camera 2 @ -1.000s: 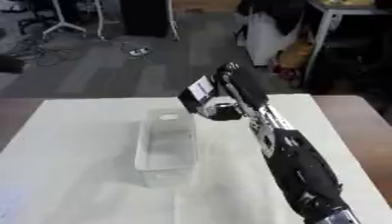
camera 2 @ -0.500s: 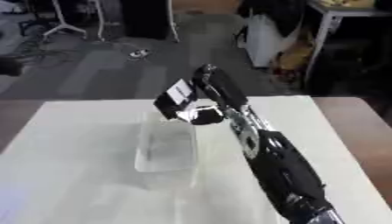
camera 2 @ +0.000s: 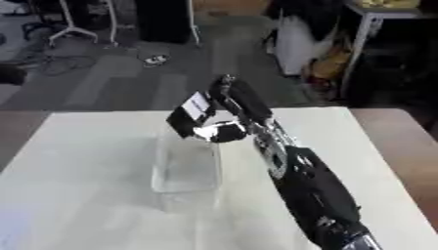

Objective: Pick up objects on the table and place them in the box.

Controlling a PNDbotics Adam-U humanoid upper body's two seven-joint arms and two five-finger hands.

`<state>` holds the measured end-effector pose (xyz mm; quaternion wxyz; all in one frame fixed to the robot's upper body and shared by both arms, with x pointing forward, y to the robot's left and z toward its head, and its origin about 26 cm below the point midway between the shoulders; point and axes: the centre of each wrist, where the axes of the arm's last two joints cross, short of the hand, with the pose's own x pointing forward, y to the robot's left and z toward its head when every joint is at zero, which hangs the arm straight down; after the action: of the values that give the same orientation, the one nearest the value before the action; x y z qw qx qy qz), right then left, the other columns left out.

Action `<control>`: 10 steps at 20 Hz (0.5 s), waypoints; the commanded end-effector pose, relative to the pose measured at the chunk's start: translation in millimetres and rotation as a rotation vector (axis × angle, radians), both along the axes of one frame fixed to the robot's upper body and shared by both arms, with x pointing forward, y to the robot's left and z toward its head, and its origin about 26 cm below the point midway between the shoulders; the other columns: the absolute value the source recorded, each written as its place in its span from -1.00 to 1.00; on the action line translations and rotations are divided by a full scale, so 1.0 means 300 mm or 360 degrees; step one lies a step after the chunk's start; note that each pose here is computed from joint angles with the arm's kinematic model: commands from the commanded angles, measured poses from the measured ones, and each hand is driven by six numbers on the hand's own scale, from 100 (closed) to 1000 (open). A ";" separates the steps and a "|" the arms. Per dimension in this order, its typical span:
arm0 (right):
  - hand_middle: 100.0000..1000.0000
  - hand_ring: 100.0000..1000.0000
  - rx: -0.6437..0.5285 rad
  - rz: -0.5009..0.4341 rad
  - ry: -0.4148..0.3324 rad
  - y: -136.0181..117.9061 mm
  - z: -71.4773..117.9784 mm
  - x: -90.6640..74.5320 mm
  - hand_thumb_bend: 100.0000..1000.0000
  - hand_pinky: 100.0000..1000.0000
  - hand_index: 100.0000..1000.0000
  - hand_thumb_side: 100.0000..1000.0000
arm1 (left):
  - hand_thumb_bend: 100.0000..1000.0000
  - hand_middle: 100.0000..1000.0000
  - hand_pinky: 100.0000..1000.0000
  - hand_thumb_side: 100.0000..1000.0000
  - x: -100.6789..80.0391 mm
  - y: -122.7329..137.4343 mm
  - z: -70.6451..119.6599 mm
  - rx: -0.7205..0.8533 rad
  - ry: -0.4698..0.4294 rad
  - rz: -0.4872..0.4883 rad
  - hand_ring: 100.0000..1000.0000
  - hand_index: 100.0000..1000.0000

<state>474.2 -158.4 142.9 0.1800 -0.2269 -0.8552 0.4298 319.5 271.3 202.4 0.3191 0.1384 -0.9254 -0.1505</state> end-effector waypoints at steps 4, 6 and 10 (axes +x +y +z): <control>0.26 0.01 -0.0106 -0.0029 -0.0070 -0.009 0.048 0.012 0.58 -0.07 0.53 1.00 | -0.87 0.58 0.14 1.00 -0.004 0.002 0.037 0.0022 -0.0055 -0.0011 0.20 0.75; 0.41 0.12 -0.0168 -0.0060 -0.0056 -0.008 0.047 0.011 0.57 0.08 0.58 1.00 | -0.87 0.58 0.14 1.00 -0.004 0.002 0.037 0.0022 -0.0055 -0.0011 0.20 0.75; 0.40 0.12 -0.0234 -0.0117 -0.0064 -0.008 0.045 0.010 0.59 0.04 0.57 1.00 | -0.87 0.58 0.14 1.00 -0.004 0.003 0.037 0.0021 -0.0055 -0.0010 0.20 0.75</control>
<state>474.7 -158.8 140.6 0.1766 -0.2634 -0.8167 0.4821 319.5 271.3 202.4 0.3191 0.1384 -0.9254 -0.1505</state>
